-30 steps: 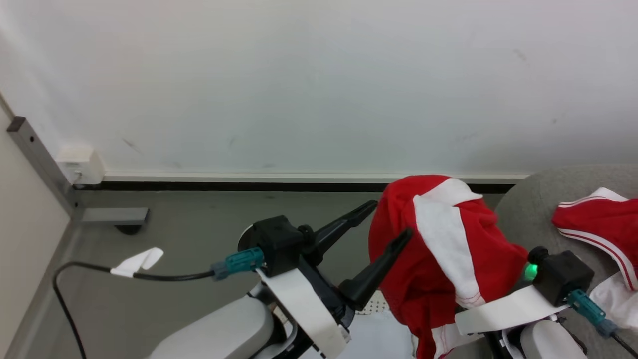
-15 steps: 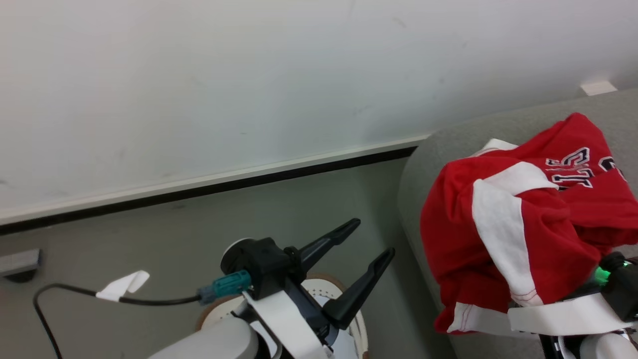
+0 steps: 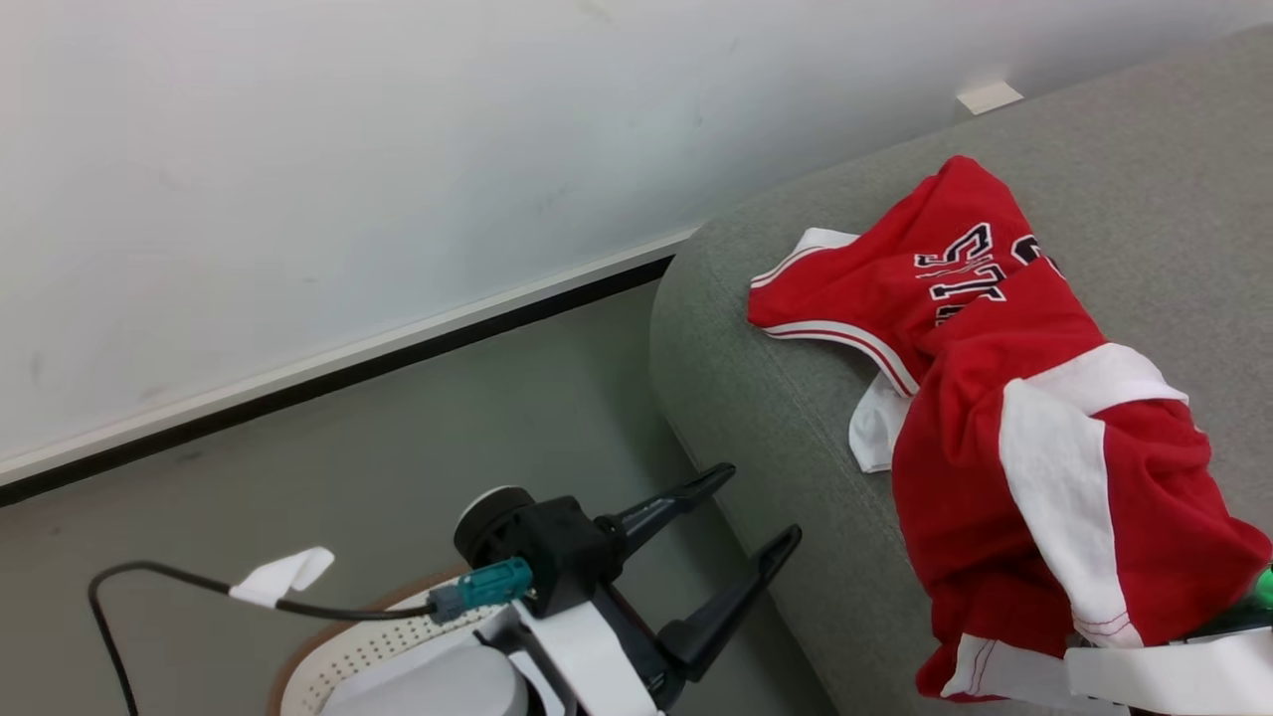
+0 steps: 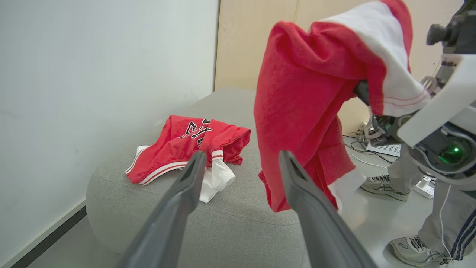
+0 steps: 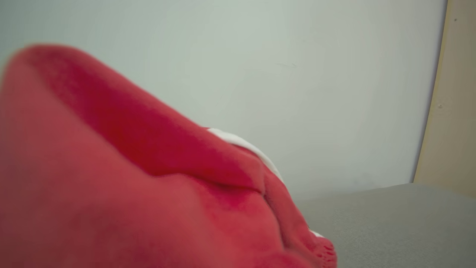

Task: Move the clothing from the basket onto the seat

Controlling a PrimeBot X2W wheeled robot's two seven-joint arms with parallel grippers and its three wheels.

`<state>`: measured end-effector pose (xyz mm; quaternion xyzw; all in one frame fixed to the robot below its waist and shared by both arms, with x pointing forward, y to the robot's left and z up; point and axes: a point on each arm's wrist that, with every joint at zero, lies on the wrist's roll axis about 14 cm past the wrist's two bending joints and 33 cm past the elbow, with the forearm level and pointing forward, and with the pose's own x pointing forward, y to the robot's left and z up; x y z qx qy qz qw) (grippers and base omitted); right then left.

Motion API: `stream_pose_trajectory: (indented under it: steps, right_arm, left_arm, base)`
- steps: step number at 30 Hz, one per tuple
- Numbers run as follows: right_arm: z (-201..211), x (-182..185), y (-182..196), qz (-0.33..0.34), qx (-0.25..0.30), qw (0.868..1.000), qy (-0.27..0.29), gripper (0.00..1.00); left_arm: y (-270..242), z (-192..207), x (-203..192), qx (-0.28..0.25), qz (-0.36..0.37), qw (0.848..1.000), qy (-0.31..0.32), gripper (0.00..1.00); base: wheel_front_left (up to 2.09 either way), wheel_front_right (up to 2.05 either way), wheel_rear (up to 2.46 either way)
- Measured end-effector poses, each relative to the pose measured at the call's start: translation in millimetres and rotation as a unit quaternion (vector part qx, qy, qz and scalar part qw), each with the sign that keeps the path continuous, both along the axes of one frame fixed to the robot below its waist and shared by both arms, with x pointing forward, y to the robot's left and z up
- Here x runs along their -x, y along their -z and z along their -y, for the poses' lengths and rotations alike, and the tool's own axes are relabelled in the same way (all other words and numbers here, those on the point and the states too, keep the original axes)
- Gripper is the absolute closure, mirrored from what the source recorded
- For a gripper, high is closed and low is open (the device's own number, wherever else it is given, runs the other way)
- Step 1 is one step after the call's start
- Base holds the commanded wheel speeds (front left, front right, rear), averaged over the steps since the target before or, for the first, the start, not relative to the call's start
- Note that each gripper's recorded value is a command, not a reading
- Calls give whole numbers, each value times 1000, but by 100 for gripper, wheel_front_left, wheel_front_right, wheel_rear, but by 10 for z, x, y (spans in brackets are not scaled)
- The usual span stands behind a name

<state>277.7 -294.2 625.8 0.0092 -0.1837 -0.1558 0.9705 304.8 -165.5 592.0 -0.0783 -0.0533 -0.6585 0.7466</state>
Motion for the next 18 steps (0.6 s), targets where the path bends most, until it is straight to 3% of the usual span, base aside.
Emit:
stream_pose_trajectory:
  steps: [9, 18]
  right_arm:
    - [69, -20, 2, -13, 0, 1000, 10, 100]
    - [381, -572, -398, -16, 29, 999, 22, 100]
  left_arm:
    - [57, 28, -4, -3, -4, 1000, 9, 0]
    - [214, -167, -287, -13, -9, 1000, -4, 0]
  base:
    - [0, 0, 0]
    - [0, 0, 0]
